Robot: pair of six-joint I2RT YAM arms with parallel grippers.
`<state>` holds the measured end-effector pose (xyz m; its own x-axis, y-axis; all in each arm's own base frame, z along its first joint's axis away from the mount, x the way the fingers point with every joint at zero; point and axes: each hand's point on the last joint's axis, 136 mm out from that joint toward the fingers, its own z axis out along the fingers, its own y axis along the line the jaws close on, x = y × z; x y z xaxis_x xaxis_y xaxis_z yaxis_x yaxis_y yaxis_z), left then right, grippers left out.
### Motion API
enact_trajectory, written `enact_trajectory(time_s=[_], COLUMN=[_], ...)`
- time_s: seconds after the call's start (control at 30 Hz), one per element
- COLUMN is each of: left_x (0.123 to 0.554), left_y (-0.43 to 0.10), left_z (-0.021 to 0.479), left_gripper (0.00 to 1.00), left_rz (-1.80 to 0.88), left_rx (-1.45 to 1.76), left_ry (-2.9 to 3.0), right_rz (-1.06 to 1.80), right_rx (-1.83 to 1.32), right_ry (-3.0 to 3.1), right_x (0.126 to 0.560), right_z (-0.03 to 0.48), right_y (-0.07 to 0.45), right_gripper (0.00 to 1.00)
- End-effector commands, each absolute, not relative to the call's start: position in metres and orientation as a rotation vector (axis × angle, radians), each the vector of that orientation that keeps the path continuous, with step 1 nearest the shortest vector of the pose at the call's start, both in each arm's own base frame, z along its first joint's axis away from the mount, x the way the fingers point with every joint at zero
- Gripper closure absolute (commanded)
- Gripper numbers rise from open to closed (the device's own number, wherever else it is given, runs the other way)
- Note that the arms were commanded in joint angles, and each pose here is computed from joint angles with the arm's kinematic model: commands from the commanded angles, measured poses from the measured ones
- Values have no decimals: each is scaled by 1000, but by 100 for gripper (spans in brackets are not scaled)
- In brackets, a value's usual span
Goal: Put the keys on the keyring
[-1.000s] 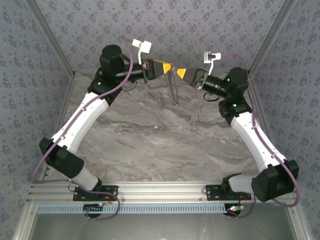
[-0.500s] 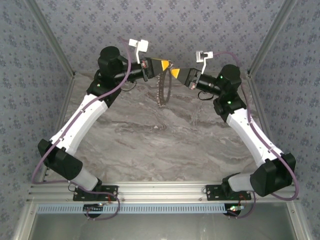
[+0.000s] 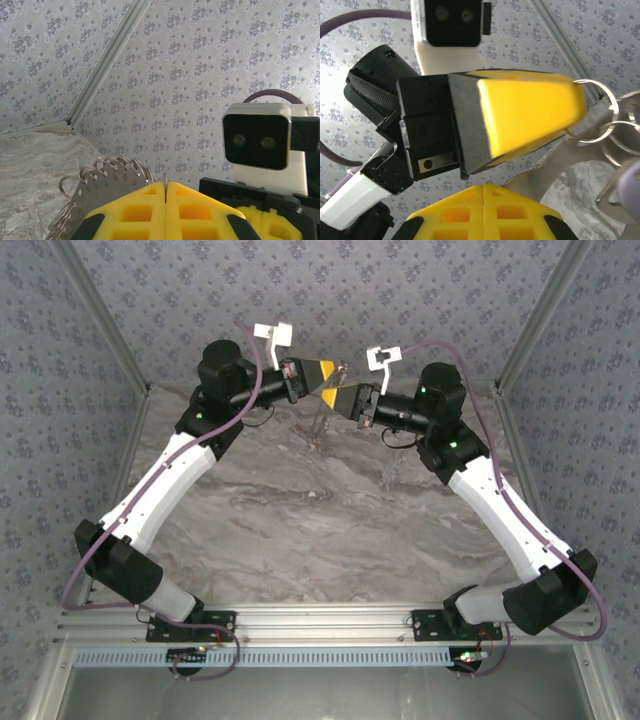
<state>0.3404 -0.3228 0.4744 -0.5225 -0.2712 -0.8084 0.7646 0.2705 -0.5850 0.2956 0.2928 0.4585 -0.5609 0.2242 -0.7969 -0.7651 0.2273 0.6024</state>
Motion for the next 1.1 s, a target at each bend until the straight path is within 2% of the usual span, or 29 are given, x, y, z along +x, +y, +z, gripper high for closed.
enact_trajectory(time_s=[0.0, 0.03, 0.1, 0.13, 0.3, 0.53, 0.87, 0.9, 1.0, 1.07], left_x=[325, 325, 323, 322, 318, 314, 308, 308, 308, 308], left_y=[-315, -316, -316, -317, -318, -318, -317, -317, -316, -315], left_z=[511, 512, 513, 514, 519, 525, 528, 528, 527, 527], left_gripper=[100, 100, 100, 100, 100, 100, 100, 100, 100, 100], left_rz=[-1430, -1431, -1437, -1442, -1460, -1477, -1476, -1475, -1466, -1460], left_rx=[484, 488, 500, 507, 532, 543, 539, 537, 531, 529], left_ry=[1488, 1487, 1480, 1476, 1461, 1439, 1437, 1437, 1442, 1443], right_rz=[1452, 1446, 1446, 1448, 1447, 1450, 1527, 1537, 1542, 1534], right_rx=[-552, -531, -465, -424, -336, -347, -409, -417, -435, -435], right_ry=[1666, 1662, 1639, 1623, 1567, 1533, 1514, 1519, 1532, 1543], right_x=[293, 295, 302, 307, 316, 328, 327, 326, 319, 316], right_z=[459, 460, 464, 467, 481, 493, 496, 495, 492, 489], right_y=[293, 286, 269, 258, 226, 229, 255, 258, 262, 261], right_gripper=[100, 98, 71, 63, 58, 50, 49, 53, 75, 86])
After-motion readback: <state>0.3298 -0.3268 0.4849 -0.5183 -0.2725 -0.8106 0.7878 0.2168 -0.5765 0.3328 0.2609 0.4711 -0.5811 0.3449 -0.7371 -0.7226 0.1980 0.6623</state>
